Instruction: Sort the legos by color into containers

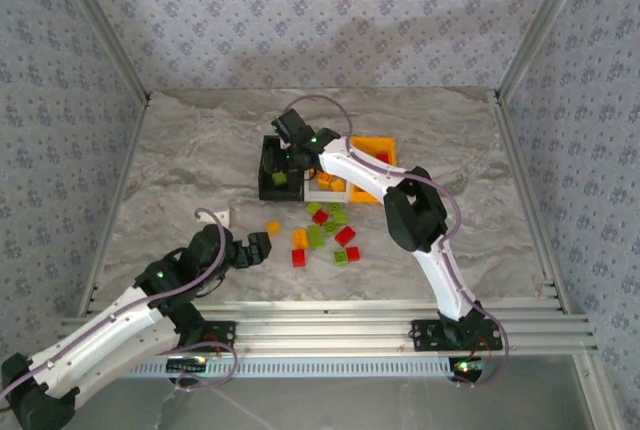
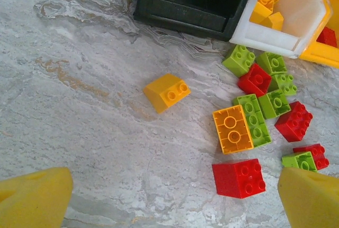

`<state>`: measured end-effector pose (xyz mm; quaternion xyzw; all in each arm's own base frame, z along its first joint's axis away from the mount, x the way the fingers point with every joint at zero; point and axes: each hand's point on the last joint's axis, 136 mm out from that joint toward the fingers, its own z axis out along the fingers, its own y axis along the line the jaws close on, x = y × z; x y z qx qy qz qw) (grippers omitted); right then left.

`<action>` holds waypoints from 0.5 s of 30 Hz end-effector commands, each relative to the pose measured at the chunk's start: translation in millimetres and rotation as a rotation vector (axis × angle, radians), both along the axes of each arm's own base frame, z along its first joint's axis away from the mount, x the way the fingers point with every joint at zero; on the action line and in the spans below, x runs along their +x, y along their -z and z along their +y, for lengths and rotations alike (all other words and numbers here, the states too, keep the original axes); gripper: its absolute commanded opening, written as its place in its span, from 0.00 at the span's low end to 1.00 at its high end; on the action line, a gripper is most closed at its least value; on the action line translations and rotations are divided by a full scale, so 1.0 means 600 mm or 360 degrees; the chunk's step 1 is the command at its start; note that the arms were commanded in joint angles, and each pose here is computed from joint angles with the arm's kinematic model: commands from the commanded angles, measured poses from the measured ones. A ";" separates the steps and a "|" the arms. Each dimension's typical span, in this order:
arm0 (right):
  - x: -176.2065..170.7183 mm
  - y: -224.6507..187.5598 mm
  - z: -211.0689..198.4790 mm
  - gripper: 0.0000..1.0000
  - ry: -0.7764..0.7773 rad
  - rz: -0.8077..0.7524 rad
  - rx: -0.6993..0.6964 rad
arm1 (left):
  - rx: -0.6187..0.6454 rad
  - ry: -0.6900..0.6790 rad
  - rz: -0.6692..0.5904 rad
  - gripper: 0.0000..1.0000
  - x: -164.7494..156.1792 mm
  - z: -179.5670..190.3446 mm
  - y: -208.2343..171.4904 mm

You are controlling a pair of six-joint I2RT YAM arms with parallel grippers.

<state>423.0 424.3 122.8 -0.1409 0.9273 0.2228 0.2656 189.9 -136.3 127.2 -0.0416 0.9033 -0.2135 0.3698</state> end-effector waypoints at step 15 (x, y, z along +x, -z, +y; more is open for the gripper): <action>-0.129 -0.143 -0.156 0.60 0.0164 -0.0281 0.0197 | -0.0004 0.0395 0.0161 0.92 0.005 -0.111 0.016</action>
